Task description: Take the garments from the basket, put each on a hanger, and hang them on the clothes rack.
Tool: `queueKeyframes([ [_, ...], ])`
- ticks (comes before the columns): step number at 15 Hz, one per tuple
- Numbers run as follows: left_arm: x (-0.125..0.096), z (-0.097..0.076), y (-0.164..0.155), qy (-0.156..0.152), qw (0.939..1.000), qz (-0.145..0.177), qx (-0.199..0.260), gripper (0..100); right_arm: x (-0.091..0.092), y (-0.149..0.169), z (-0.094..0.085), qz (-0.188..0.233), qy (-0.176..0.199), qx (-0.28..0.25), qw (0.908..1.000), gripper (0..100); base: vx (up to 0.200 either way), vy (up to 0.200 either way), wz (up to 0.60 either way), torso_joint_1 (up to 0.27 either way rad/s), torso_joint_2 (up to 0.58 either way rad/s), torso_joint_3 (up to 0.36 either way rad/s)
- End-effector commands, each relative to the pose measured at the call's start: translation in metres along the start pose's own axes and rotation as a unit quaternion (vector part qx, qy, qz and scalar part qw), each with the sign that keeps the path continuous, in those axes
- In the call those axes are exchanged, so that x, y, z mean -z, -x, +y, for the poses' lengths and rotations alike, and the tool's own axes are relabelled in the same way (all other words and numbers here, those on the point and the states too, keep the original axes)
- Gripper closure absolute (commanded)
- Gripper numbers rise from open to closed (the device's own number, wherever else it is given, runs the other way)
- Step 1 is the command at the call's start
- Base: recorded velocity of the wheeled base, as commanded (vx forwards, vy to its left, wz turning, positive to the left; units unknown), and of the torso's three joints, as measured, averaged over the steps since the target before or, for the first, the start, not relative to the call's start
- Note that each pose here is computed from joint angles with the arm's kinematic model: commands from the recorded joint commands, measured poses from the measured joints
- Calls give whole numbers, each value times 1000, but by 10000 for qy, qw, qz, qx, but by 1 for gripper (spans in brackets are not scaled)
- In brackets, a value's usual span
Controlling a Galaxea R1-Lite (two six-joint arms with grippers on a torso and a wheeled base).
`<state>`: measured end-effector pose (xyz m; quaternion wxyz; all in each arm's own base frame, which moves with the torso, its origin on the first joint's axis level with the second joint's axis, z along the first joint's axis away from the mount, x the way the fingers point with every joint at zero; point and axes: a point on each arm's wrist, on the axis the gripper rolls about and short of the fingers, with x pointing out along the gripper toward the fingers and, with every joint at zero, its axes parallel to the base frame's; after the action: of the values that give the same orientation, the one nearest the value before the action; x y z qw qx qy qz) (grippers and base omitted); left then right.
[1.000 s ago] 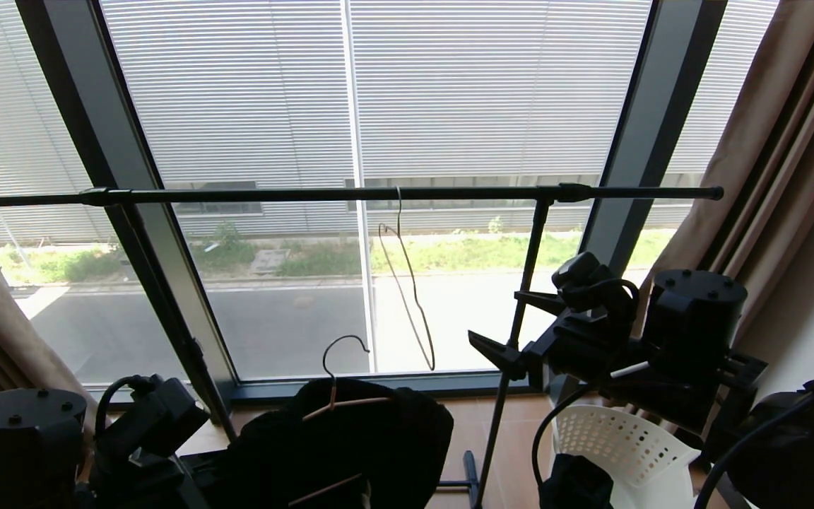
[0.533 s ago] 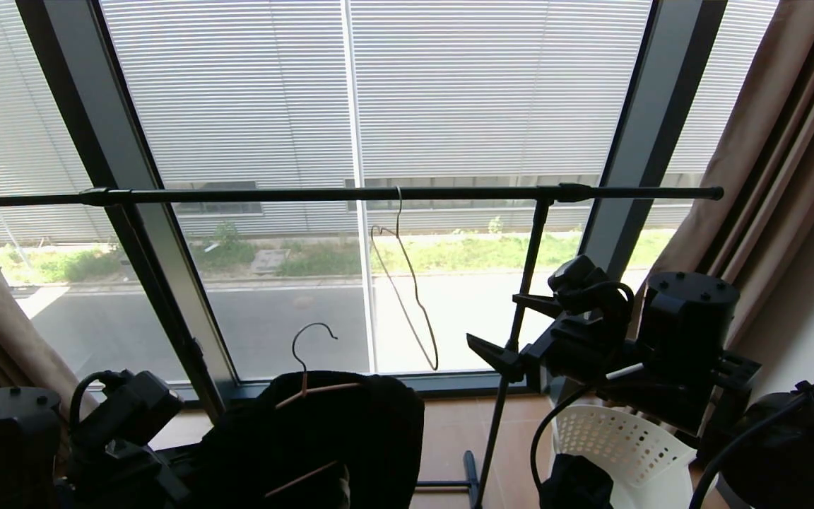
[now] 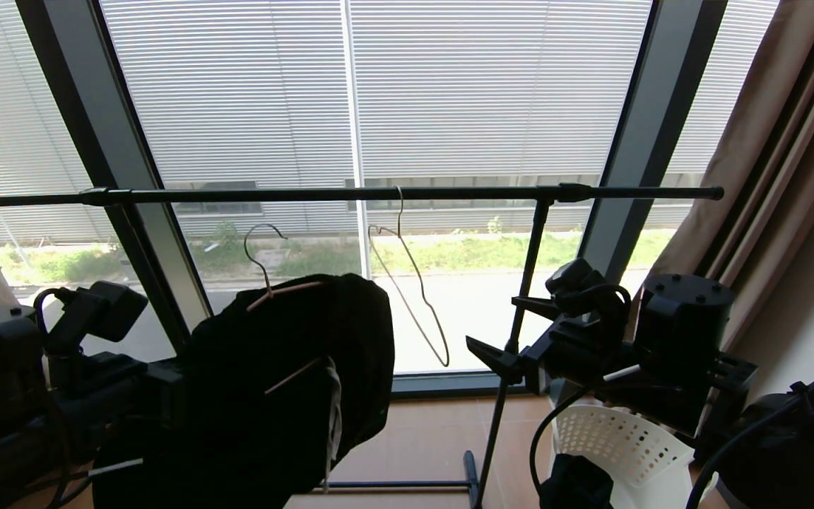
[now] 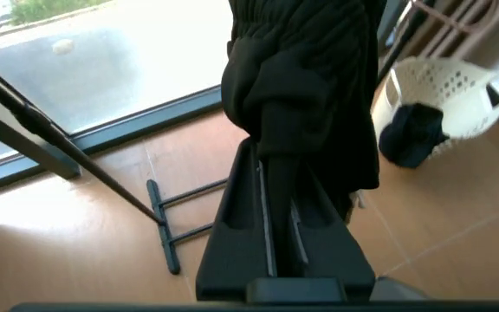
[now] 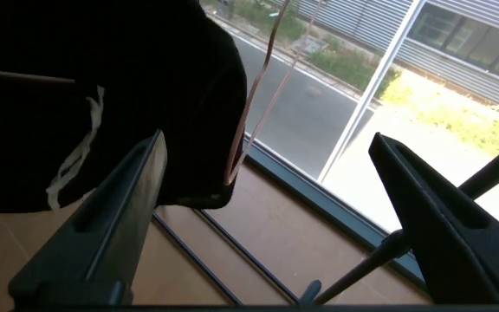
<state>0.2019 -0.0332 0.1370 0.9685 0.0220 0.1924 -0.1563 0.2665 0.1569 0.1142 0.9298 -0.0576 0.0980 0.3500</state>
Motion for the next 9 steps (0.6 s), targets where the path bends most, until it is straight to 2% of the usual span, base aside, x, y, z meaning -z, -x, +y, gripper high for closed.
queueKeyframes([
  [1, -11, 2, -11, 48, 9999, -99, -69, 100, 0, 0, 0, -1, 2, -6, 10000, 0, 0, 0, 0, 0, 0, 0],
  [3, -17, -1, -25, 178, 9996, -75, -192, 100, -1, 1, 0, -9, 4, -5, 10000, 0, 0, 0, 0, 0, 0, 0],
  [5, -21, 0, -41, 337, 9983, -215, -432, 100, -2, 1, 0, -31, 8, -3, 10000, 0, 0, 0, 0, 0, 0, 0],
  [9, -15, -4, -78, 292, 9958, -499, -715, 100, -1, 1, 0, -15, 6, 96, 10000, 0, 0, 0, 0, 0, 0, 0],
])
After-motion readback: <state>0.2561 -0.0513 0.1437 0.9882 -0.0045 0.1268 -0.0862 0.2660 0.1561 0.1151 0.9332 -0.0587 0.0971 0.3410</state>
